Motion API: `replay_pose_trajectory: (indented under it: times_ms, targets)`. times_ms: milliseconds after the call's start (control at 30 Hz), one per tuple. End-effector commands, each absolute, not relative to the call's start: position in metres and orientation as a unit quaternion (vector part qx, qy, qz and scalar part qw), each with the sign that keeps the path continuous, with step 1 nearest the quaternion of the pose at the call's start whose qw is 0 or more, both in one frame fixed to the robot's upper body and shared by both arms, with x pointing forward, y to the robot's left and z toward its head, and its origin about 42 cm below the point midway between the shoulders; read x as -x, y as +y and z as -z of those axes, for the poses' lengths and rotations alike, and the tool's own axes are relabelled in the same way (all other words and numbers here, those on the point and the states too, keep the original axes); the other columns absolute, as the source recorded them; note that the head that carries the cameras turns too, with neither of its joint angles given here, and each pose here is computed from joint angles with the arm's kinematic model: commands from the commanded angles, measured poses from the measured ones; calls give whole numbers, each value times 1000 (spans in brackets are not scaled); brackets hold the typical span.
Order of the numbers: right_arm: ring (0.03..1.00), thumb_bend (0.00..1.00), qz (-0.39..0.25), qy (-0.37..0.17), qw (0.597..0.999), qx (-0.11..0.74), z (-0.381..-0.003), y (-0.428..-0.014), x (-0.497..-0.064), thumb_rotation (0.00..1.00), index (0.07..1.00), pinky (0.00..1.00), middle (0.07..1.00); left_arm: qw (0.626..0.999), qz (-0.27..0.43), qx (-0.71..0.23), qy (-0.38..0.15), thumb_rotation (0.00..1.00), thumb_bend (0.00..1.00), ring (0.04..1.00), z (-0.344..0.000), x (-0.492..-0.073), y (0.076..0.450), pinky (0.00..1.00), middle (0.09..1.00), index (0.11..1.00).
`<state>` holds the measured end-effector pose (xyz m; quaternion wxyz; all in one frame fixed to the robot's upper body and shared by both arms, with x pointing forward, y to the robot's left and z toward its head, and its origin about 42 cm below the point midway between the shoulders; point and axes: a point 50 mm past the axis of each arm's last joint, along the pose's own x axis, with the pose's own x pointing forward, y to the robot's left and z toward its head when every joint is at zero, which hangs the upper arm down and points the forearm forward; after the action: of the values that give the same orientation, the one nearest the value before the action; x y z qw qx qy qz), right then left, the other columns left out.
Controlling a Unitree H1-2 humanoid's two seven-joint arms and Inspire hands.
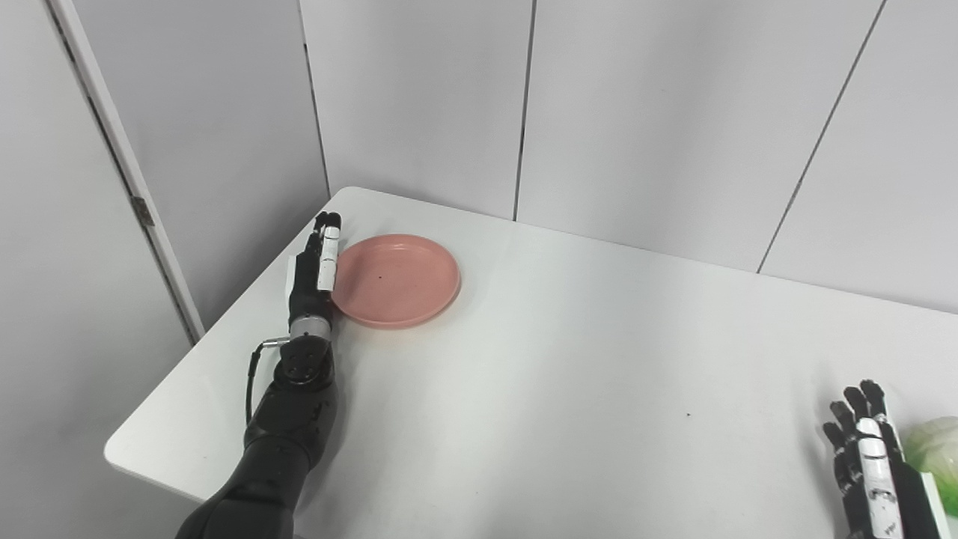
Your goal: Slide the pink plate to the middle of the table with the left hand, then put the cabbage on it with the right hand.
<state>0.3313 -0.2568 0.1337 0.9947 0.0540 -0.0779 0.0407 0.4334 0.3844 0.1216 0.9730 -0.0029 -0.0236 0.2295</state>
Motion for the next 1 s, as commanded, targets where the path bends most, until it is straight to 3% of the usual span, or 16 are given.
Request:
replay_pose_trajectory:
  times_ms: [0,433,700,967]
  targets:
    - [989,574,-44,-114,991,-52,-146,-256,-336,821,998,1000,984,977,-207,14,-41,1000,851,940,-147,-450,380,933,920,918]
    - [976,590,-46,-119,991,-49,-150,-251,-335,821,992,1000,973,990,-130,54,-22,1000,882,874,-149,-457,356,860,858,847]
    - [969,631,-44,-119,991,-46,-151,-249,-334,824,987,1000,970,996,-70,49,-9,1000,900,907,-149,-458,338,894,891,878]
    - [981,634,-50,-115,991,-38,-151,-247,-333,817,1000,1000,977,999,17,-23,14,1000,951,911,-149,-459,315,897,895,889]
